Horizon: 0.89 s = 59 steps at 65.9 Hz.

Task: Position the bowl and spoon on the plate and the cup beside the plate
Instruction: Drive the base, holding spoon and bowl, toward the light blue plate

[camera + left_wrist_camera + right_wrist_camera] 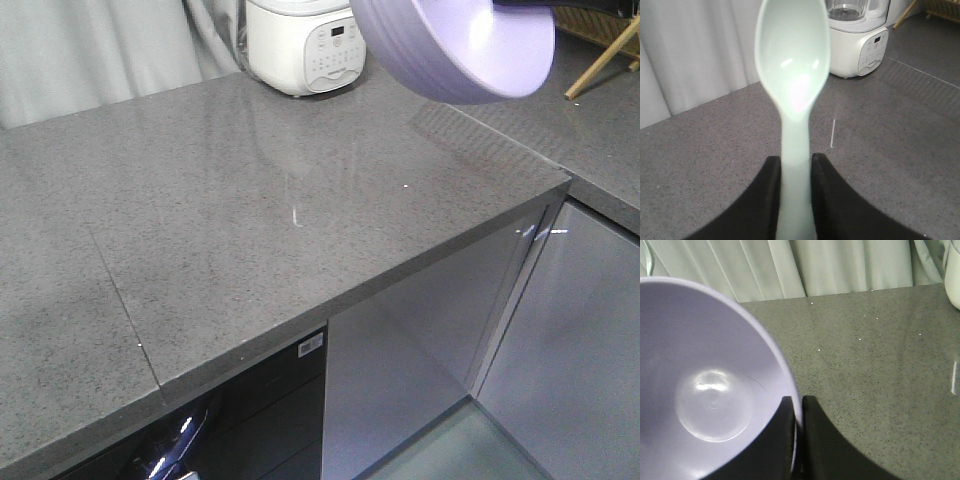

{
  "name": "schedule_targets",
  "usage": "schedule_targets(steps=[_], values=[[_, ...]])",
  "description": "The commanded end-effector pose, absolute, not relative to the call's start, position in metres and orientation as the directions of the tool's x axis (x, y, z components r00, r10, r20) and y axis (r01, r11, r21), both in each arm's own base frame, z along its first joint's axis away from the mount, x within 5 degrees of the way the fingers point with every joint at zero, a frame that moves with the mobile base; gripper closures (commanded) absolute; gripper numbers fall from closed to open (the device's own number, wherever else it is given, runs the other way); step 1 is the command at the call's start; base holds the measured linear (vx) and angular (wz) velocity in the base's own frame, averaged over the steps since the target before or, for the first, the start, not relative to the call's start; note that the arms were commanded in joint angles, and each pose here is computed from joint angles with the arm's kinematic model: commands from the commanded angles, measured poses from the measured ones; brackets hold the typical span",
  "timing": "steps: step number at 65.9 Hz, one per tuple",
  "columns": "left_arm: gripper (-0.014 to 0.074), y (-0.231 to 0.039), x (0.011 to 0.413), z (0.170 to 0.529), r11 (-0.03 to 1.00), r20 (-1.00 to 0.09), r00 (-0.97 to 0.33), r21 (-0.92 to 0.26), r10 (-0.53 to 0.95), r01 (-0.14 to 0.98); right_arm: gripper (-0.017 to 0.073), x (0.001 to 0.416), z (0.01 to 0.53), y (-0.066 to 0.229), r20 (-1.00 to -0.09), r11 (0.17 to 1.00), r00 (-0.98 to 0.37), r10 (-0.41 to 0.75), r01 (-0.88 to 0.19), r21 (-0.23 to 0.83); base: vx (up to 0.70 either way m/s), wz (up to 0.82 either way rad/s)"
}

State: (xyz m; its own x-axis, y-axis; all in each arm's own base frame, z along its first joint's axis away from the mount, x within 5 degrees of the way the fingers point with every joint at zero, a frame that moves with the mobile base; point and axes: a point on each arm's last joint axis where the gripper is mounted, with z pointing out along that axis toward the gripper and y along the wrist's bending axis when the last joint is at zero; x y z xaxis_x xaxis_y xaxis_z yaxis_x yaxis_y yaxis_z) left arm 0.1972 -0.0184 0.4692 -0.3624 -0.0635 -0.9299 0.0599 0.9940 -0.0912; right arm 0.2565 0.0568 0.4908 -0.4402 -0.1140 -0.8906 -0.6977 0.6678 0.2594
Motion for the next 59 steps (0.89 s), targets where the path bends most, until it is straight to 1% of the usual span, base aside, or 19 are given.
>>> schedule_targets(steps=[1,59], values=[[0.0601,-0.0186,0.1941,0.4833,0.992,-0.959,-0.272,-0.102,-0.079,0.072,0.0561,0.2426,0.5116,0.0591,-0.932,0.656,-0.359,-0.056,-0.717,0.237,-0.01,-0.18],[0.0599,-0.0186,0.1941,0.4833,0.992,-0.959,-0.272,-0.102,-0.079,0.072,0.0561,0.2426,0.5116,0.0591,-0.932,0.656,-0.359,-0.056,-0.717,0.237,-0.01,-0.20]])
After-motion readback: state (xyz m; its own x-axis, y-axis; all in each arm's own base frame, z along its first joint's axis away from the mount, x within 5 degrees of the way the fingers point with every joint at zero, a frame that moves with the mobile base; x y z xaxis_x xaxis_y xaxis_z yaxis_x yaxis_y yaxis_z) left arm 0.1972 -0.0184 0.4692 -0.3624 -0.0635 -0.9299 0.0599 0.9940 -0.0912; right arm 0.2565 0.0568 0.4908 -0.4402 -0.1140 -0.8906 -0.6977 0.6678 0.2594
